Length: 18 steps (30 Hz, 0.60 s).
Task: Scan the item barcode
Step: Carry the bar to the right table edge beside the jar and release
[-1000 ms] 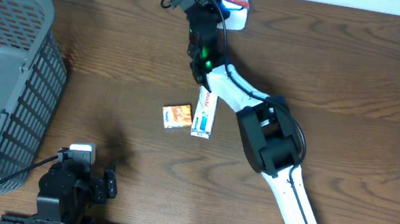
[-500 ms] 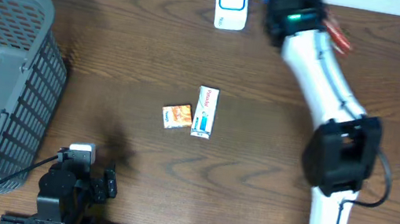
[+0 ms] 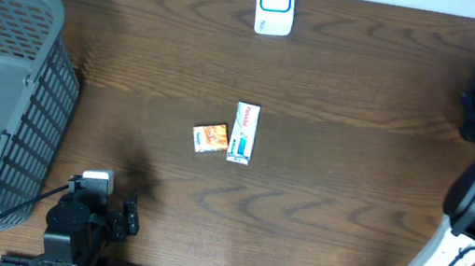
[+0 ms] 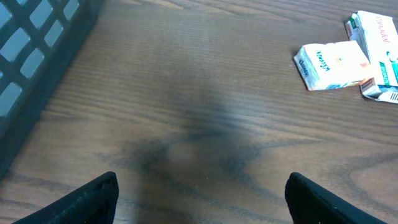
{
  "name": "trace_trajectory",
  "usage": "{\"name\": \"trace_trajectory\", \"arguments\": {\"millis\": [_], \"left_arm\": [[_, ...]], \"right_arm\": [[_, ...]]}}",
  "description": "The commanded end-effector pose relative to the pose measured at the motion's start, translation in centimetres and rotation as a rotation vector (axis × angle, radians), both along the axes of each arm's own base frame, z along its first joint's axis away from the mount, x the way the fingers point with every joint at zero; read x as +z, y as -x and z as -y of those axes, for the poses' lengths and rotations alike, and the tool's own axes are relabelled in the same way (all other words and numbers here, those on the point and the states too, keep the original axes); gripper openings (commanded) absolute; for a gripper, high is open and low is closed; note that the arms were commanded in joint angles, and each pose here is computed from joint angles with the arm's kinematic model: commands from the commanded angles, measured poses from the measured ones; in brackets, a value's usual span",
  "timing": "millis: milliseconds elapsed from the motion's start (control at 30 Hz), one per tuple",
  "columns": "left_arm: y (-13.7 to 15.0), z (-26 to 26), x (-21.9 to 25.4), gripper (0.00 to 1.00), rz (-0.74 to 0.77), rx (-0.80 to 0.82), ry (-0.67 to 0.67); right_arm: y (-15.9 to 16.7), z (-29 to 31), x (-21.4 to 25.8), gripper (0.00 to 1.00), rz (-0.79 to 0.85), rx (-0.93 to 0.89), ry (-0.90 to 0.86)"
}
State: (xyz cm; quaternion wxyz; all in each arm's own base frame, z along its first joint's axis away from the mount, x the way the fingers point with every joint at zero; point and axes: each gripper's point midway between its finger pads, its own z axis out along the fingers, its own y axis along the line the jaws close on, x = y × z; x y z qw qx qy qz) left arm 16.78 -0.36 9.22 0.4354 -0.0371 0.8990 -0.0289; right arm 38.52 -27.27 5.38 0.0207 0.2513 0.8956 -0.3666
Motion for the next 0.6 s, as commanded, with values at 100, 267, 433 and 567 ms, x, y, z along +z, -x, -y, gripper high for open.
{"name": "trace_trajectory", "arguments": {"millis": [100, 267, 433, 567], "left_arm": [[0.1, -0.1, -0.2, 0.86, -0.004, 0.010, 0.002], [0.1, -0.1, -0.2, 0.86, -0.004, 0.010, 0.002], [0.1, -0.1, -0.2, 0.86, -0.004, 0.010, 0.002], [0.1, -0.1, -0.2, 0.86, -0.004, 0.010, 0.002]], "right_arm": [[3.3, 2.4, -2.1, 0.71, 0.065, -0.171, -0.078], [-0.3, -1.3, 1.0, 0.99, 0.201, -0.097, -0.249], [-5.7, -9.4, 8.6, 0.99, 0.401, 0.103, -0.400], [-8.0, -19.4, 13.0, 0.99, 0.493, 0.324, -0.541]]}}
